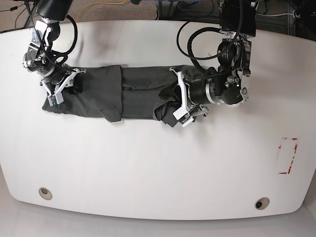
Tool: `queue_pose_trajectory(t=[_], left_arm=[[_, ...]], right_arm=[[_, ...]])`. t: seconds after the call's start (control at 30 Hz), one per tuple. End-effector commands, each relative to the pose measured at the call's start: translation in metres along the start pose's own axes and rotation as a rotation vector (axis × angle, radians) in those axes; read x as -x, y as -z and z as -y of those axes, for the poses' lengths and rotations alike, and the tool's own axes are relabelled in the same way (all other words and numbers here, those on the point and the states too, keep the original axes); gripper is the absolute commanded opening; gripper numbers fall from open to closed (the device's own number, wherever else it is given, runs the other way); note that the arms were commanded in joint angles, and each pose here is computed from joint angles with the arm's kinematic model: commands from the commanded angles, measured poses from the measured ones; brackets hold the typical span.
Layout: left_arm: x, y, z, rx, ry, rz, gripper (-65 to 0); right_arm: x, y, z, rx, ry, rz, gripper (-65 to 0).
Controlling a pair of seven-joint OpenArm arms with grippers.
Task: Layout the t-shirt on the table in an organized manner, then fold the t-shirt properly
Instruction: 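Lift the strip end with the left gripper and fold it toward the right gripper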
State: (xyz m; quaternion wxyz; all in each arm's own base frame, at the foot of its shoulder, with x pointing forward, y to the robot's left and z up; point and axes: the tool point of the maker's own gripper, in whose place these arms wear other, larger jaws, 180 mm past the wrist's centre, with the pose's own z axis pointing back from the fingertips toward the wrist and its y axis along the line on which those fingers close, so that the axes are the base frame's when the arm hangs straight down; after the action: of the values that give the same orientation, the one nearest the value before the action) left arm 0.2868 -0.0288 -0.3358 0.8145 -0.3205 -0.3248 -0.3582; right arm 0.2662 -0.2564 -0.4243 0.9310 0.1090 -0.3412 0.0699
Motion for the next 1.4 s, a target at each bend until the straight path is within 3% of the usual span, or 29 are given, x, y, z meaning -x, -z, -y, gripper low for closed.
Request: queue_pose_trajectory(t=[0.0, 0.93, 1.07, 1.27, 1.37], left_arm=[[-0.024, 0.0, 0.004, 0.008, 0.022, 0.072, -56.9], [-0.045, 0.021, 0.0, 0.009, 0.017, 0.073, -56.1], [-0.05, 0.026, 0.004, 0.006, 0.019, 0.079, -48.9], [-0.053, 0.026, 0.007, 0.008, 0.024, 0.08, -30.1], [-0.056, 0.028, 0.014, 0.031, 0.038, 0.07, -27.2]], right_arm=[[0.007, -0.002, 0.005, 0.015, -0.014, -0.042, -52.0], [0.008, 0.004, -0.007, -0.005, 0.007, -0.034, -52.0], [0.009, 0.004, -0.007, -0.004, 0.006, -0.035, -52.0], [0.008, 0.004, -0.006, -0.001, 0.002, -0.036, -52.0], [0.008, 0.004, -0.005, 0.0, 0.002, -0.037, -52.0]])
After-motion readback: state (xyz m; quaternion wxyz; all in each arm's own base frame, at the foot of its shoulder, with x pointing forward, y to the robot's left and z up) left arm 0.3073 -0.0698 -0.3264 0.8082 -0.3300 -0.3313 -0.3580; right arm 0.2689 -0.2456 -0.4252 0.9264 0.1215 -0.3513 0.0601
